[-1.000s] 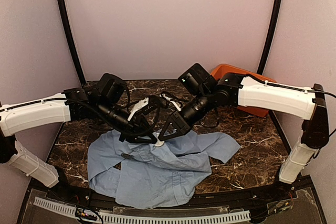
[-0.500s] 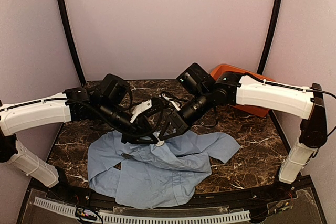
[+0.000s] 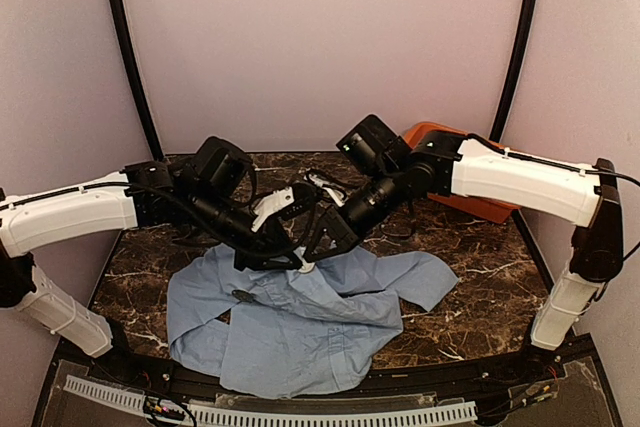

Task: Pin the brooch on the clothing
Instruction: Pin the brooch to the flattened clothing.

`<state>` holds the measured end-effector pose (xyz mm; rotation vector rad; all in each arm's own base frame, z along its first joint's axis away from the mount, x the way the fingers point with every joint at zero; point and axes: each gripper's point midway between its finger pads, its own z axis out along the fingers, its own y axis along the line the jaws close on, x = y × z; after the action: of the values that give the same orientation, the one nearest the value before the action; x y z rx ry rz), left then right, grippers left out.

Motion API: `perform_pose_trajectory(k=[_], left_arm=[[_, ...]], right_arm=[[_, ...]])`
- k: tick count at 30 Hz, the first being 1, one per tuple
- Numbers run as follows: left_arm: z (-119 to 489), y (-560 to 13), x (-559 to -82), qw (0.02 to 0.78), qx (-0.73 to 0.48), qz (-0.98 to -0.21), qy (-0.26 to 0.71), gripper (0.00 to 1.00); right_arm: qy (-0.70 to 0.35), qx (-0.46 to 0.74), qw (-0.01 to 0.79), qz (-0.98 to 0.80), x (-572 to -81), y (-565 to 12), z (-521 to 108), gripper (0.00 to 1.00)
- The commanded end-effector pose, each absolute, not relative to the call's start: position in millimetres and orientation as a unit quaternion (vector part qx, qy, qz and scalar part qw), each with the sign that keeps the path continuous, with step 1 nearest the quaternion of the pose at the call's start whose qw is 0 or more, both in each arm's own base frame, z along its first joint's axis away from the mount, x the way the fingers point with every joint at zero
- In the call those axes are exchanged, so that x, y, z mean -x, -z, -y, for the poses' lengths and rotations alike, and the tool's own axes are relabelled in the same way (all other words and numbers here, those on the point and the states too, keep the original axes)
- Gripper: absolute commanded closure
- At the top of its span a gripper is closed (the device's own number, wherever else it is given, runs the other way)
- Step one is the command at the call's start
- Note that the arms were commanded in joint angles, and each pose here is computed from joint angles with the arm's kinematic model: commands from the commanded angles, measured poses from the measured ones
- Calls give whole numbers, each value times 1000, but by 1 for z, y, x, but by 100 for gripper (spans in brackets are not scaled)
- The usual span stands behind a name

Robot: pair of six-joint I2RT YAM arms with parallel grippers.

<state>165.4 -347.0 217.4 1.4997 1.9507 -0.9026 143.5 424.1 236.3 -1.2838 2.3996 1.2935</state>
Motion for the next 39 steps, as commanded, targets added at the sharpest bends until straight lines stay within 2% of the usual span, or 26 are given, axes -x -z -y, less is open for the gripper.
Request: perform_pose_trajectory(k=[1,13,25,39], left_arm=[[342,-194,-170,235,-556,-743,289,78],[344,-204,-166,248,-565,-728,298,78],[344,-242,-144,268,-555,-665,421,79],[344,-254,-133,277,-563,-636,449,77]], right_arm=[[-459,455,89,-758,-133,-265,-441,100],[-462,460,88,-754,-129,-265,-437,100],[-506,451,85,-730,-126,-280,-435,100],[-542,436,80,-714,-130,-292,-432,100]])
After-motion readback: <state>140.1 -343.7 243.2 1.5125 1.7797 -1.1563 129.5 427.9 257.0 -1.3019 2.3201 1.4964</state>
